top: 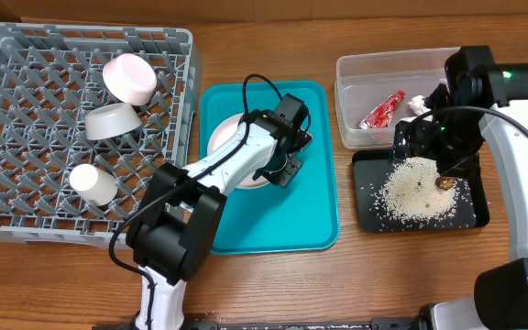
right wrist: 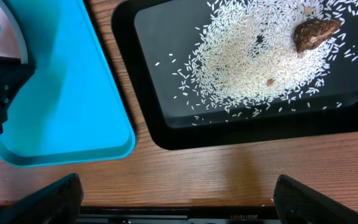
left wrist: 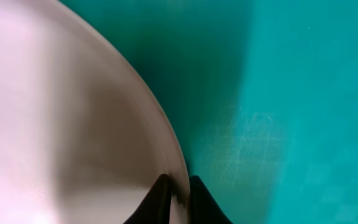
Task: Sort waste into correct bins and load items into the dishwasher
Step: 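Grasp the rim of the white plate with the left gripper, then carry the white plate into the rack, stand it upright, release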
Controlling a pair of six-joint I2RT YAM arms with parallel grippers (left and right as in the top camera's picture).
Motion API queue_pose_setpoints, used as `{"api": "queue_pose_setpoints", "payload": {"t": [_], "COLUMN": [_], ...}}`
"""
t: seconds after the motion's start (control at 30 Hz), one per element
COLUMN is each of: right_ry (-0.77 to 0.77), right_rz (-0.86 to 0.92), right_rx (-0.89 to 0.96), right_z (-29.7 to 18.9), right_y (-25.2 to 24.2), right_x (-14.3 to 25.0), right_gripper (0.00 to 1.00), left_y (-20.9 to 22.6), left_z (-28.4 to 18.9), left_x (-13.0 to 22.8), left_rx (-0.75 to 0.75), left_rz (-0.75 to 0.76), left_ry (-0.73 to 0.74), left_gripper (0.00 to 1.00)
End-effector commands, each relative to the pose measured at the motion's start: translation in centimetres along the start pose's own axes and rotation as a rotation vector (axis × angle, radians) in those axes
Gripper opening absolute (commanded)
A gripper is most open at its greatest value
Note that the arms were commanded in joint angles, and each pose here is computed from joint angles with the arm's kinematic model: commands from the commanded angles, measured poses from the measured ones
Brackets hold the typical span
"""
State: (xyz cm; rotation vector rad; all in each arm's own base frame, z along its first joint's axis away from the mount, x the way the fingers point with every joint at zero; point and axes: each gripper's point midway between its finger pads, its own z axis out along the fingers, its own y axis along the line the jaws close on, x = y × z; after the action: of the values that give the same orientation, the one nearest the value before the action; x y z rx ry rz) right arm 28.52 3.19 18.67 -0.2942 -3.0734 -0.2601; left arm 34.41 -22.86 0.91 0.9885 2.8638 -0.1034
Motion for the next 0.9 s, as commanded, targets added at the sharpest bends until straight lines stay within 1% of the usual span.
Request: {"api": "queue_pose_setpoints", "payload": {"t": [0.0,0.1,0.23,0.37,0.43,0.57,0.67,0.77,0.87], "right_ry": [-0.038,-0.038,-0.038,-0.037,-0.036,-0.038,-0.038,-0.038,-0.038], "right_rz": [-0.005,-0.004,-0.005,-0.005,-0.005,-0.005,-0.005,-0.005,-0.005], "right_rx": [-0.002,-0.002,-0.002,-0.002,-0.001,-0.002,-0.002,-0.002,-0.002], "right_z": [-1.0,-1.0,-1.0,-1.0,-1.0,-1.0,-1.0,-1.0,-1.0], "right_y": [0.1,0.1,0.1,0.1,0.1,0.1,0.1,0.1,0.1], "right_x": [0.3,0.3,0.3,0.3,0.3,0.3,0.3,0.3,0.3], "right_gripper": [1.0,1.0,1.0,1.0,1.0,1.0,1.0,1.0,1.0], "left_y": [-0.2,-0.1,0.2,1.4,2.8,5.0,6.2,7.9,9.5], "left_z": [0.3,-1.2,-5.5,-11.0,-14.6,-19.8,-22.8,-25.1,-25.9], "left_x": [0.1,-1.0,-3.1,-5.2,-5.9,-5.3,-4.5,-3.4,-2.6], "left_rx": [0.007,0.006,0.001,-0.004,-0.004,0.064,0.145,0.243,0.313], "left_rz": [-0.035,-0.055,-0.096,-0.16,-0.206,-0.252,-0.235,-0.223,-0.24], "left_ry": [0.023,0.011,-0.023,-0.12,-0.198,-0.311,-0.385,-0.459,-0.493], "left_gripper": [0.04,0.04,0.04,0.04,0.04,0.04,0.04,0.04,0.04]}}
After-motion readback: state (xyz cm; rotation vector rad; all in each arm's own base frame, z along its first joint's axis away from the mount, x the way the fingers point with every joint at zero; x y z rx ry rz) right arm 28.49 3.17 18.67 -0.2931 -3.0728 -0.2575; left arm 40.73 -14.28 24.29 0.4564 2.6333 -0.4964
